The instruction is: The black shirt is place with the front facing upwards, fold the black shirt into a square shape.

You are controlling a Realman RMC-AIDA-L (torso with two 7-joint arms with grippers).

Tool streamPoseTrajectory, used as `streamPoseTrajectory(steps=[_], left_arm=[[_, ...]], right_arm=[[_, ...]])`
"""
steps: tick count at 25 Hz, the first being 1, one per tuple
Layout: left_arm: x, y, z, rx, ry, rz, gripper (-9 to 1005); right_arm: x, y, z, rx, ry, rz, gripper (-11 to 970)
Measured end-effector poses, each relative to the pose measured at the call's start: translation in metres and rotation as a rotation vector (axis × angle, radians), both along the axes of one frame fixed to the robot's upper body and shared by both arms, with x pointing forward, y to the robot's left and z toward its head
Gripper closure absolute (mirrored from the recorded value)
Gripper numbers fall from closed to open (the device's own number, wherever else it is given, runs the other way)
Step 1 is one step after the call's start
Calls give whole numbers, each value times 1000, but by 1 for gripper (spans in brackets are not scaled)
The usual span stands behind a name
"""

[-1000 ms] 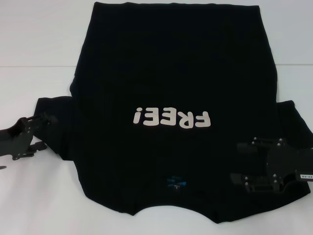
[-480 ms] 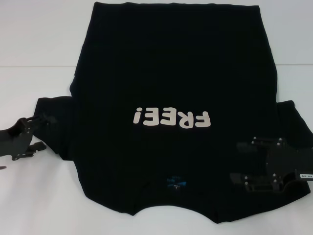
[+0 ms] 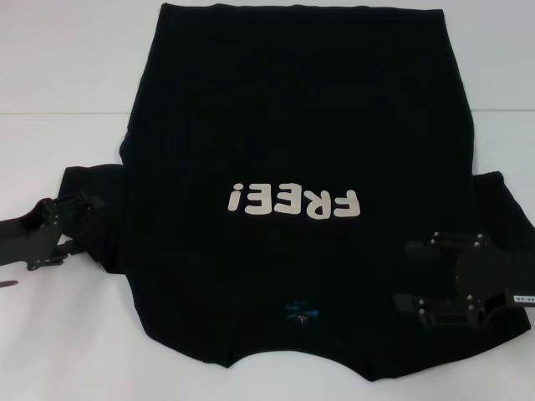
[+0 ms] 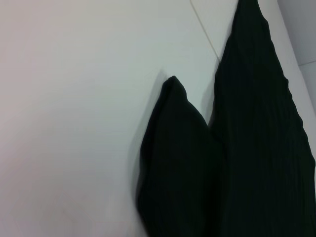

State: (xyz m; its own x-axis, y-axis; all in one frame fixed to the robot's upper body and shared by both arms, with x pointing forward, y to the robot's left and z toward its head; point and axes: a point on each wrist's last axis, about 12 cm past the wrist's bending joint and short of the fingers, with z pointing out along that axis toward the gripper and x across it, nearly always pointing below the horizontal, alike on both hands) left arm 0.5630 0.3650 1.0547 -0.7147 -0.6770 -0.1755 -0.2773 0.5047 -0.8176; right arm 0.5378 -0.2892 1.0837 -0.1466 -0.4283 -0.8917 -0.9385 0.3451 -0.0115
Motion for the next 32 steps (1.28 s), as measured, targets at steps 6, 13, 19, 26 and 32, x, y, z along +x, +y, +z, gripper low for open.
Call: streamPoseTrajectory(steps=[6, 13, 19, 26, 32], left_arm=[[2, -1, -1, 16, -9, 4, 85], [9, -7, 0, 53, -30, -11, 87], [17, -15, 3, 151, -44, -90, 209], [18, -14, 2, 181, -60, -74, 575], [18, -13, 2, 187, -67, -76, 884]], right_arm=[[0, 0, 0, 1, 0, 1, 134], [0, 1, 0, 3, 1, 3, 135], [0, 1, 0, 3, 1, 3, 135], [-1, 1, 0, 3, 2, 2, 135], [-1, 0, -1, 3, 3, 1, 135]])
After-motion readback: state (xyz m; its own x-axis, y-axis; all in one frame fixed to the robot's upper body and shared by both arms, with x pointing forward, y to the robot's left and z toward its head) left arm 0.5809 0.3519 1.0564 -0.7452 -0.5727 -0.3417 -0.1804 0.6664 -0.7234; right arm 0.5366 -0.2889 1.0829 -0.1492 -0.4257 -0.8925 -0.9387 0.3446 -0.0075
